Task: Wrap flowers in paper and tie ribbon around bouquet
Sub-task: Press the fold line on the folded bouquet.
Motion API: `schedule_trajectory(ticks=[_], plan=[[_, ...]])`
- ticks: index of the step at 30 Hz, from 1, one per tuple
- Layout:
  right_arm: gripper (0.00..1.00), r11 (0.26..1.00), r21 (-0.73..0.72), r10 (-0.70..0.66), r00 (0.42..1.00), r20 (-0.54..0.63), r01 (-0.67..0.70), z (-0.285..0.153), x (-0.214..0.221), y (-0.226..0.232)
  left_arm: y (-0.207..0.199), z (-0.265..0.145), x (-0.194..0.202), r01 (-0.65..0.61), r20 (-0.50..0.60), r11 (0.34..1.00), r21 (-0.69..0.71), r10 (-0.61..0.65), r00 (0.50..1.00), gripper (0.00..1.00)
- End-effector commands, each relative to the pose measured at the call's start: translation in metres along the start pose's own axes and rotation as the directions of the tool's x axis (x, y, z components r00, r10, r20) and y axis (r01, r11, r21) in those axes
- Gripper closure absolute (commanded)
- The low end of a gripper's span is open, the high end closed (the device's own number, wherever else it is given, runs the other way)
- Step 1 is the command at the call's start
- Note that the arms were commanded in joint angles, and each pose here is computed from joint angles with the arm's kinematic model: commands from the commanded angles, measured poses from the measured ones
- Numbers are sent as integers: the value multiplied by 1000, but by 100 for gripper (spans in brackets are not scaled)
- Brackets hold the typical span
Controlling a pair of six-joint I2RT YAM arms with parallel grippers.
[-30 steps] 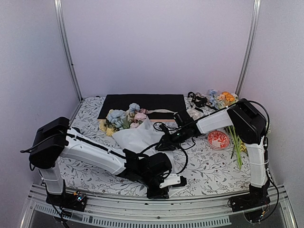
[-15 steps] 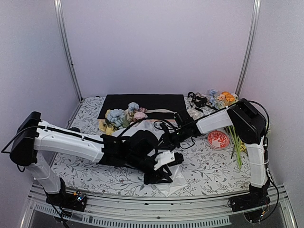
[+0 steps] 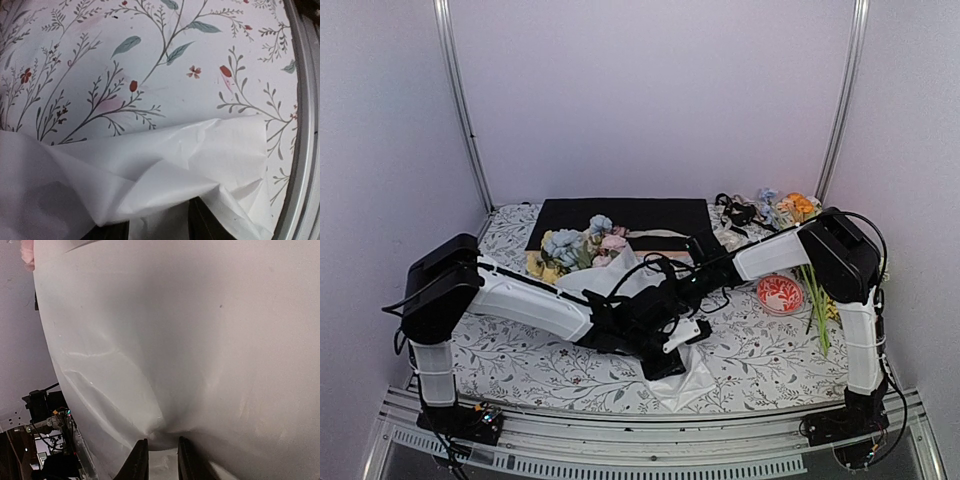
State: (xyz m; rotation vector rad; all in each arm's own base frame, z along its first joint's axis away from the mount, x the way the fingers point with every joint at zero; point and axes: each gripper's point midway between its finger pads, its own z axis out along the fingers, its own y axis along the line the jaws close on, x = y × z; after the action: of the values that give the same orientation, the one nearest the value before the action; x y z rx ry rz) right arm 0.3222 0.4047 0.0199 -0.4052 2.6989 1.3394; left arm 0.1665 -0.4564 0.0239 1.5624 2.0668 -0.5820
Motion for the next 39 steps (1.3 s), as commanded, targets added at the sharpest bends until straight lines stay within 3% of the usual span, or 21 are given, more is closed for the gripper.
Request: schedule_trajectory(ticks=[1,9,11,15,18,26,31,39], plan=[[77,998,48,41,999,7,-41,7,1,-13,-18,21,33,-64,-116,998,23,66,991,58],[70,998,51,-39,993,110,33,-65,-17,35,-23,29,62,-69,-188,997,47,77,979,58],[64,997,75,-43,993,106,35,-84,-4,37,-23,30,64,-66,-190,997,46,73,979,57],[43,989,146,-6,1000,14,4,-97,50,11,-23,27,61,-63,-171,997,44,69,983,57],[35,988,145,59,998,-36,-53,-102,91,-3,-24,28,62,-61,-173,997,46,68,983,56],[29,990,136,67,980,-187,-41,-84,150,0,-24,28,70,-58,-191,997,51,66,979,54],[34,991,129,75,969,-235,-45,-74,160,-4,-24,29,76,-53,-205,997,50,62,977,55],[38,994,52,100,983,-153,-93,-97,153,8,-20,27,77,-39,-185,999,26,43,982,54]])
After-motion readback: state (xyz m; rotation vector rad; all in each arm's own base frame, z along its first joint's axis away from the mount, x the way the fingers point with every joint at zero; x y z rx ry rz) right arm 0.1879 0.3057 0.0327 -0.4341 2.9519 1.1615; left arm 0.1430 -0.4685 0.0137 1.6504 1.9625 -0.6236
